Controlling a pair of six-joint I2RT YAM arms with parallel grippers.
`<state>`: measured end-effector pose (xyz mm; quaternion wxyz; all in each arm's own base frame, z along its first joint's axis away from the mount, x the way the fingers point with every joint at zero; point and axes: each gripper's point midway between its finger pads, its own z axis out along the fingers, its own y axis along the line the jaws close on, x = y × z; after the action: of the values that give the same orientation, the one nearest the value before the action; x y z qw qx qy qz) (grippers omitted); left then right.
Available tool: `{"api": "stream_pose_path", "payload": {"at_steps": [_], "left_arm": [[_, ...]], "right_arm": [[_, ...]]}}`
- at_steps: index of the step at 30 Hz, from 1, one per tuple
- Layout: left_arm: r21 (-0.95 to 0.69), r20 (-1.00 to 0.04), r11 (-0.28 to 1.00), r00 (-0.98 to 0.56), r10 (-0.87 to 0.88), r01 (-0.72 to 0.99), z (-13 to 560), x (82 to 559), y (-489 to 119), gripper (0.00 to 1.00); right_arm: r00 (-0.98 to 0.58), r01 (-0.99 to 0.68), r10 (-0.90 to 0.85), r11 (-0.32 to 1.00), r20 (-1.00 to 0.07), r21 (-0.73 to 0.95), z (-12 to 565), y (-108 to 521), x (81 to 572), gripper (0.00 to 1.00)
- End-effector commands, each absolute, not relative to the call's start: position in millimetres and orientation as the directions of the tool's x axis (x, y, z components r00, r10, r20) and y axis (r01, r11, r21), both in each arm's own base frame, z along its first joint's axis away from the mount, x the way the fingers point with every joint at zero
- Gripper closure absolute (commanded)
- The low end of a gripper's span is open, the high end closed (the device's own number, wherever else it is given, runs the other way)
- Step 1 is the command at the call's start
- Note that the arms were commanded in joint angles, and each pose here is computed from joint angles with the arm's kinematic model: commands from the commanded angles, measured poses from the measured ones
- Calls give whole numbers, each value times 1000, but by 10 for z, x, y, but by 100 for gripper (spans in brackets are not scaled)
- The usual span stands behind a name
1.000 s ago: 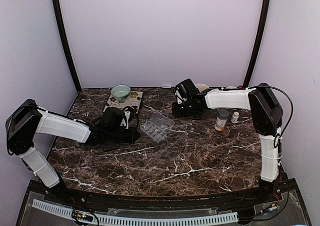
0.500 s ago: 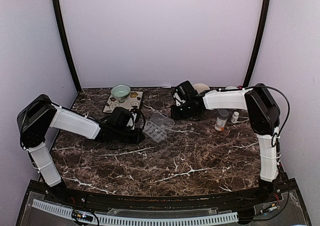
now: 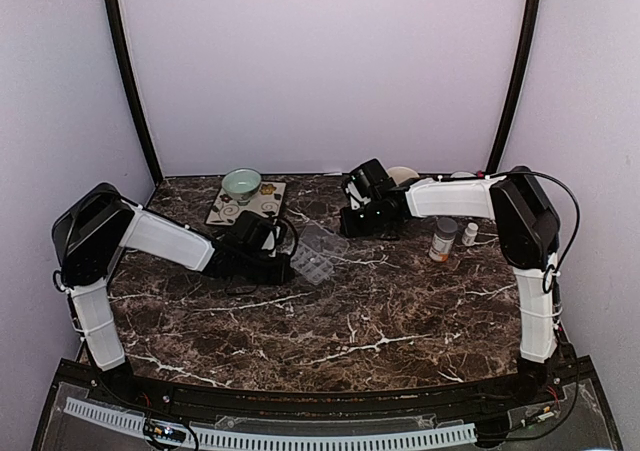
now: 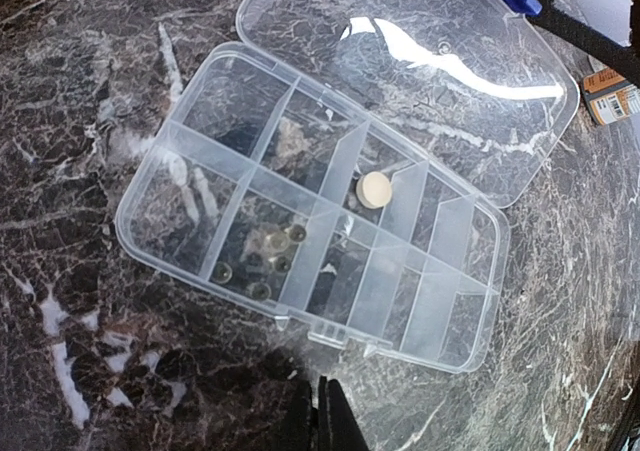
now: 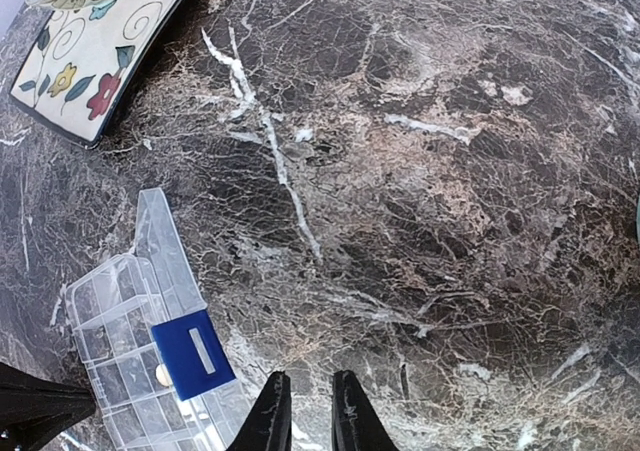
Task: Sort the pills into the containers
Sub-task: Close the lid of the pill container.
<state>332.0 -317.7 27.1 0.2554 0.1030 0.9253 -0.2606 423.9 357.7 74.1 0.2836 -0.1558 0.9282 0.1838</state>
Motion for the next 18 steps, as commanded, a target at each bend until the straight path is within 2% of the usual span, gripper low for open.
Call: {"api": "stream_pose_path", "payload": {"at_steps": [1, 18], "left_arm": [[-430, -507, 846, -860, 63, 316, 251, 3362, -3177, 100], [-425, -491, 854, -869, 63, 302, 151, 3443, -3184, 100]], "right_arm": [[-787, -407, -191, 876, -587, 260, 734, 3620, 4280, 84], [-790, -438, -211, 851, -575, 290, 736, 3688, 4211, 84]]}}
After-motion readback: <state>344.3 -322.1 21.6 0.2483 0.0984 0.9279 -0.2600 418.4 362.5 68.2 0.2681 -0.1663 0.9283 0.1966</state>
